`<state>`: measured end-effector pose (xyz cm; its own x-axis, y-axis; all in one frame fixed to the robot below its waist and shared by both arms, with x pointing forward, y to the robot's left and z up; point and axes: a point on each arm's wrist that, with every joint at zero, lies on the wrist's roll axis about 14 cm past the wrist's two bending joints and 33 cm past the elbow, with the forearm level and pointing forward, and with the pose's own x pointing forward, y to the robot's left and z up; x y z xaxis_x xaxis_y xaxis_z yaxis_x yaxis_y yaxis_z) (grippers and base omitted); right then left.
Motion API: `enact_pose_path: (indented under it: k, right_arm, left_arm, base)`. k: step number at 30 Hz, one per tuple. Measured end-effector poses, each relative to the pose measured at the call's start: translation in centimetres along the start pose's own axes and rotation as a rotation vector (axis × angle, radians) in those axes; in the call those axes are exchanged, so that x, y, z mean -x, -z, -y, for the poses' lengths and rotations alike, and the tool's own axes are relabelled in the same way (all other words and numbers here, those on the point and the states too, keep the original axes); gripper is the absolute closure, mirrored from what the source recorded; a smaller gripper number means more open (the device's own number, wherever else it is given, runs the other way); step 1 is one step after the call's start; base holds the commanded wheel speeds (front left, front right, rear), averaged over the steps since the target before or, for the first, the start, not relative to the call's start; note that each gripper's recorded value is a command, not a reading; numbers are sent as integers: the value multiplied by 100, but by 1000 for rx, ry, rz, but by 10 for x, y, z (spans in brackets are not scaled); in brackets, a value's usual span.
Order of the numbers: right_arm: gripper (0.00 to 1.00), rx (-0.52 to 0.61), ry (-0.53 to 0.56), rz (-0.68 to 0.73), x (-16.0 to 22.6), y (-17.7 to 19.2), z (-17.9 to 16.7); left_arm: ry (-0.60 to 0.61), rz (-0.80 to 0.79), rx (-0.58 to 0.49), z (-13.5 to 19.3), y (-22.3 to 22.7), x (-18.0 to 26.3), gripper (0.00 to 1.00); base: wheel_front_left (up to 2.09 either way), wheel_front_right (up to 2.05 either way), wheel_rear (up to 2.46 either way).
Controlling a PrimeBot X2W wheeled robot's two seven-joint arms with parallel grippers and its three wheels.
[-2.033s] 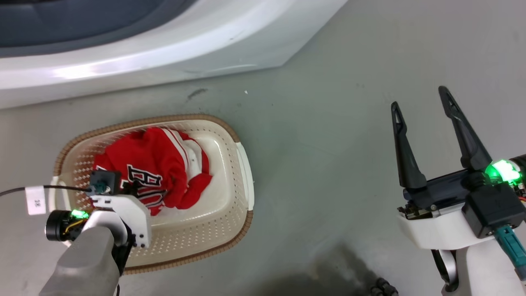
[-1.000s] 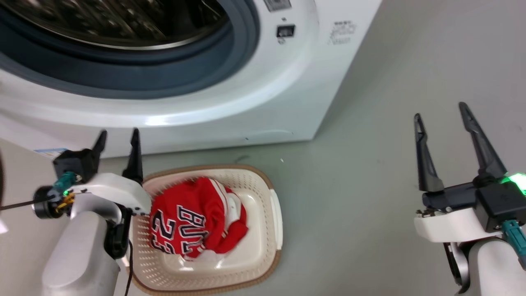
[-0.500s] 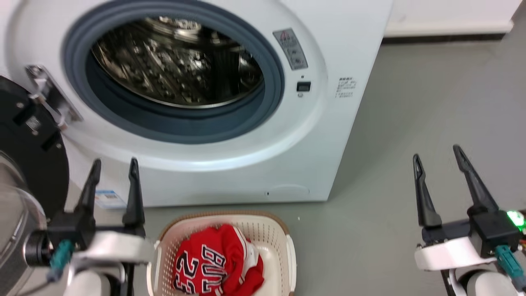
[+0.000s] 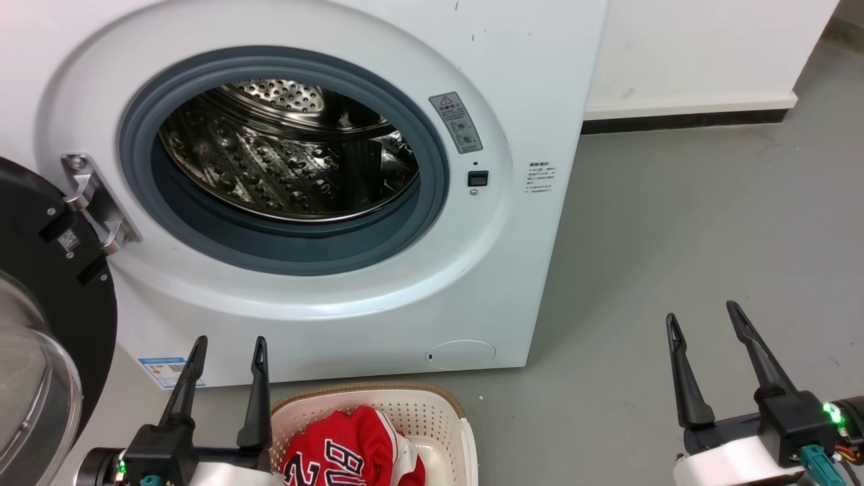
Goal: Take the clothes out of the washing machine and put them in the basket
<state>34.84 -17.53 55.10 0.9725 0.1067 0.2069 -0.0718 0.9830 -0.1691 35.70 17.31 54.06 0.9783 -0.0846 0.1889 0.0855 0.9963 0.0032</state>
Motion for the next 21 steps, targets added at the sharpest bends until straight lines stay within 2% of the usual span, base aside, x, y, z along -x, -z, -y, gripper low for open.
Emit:
enact_pose_path:
  k: [21]
  right_arm:
    - [0, 4, 22, -10, 4, 2, 7]
  left_arm:
    - [-4, -17, 4, 1, 6, -2, 0]
  base:
    - [0, 0, 0]
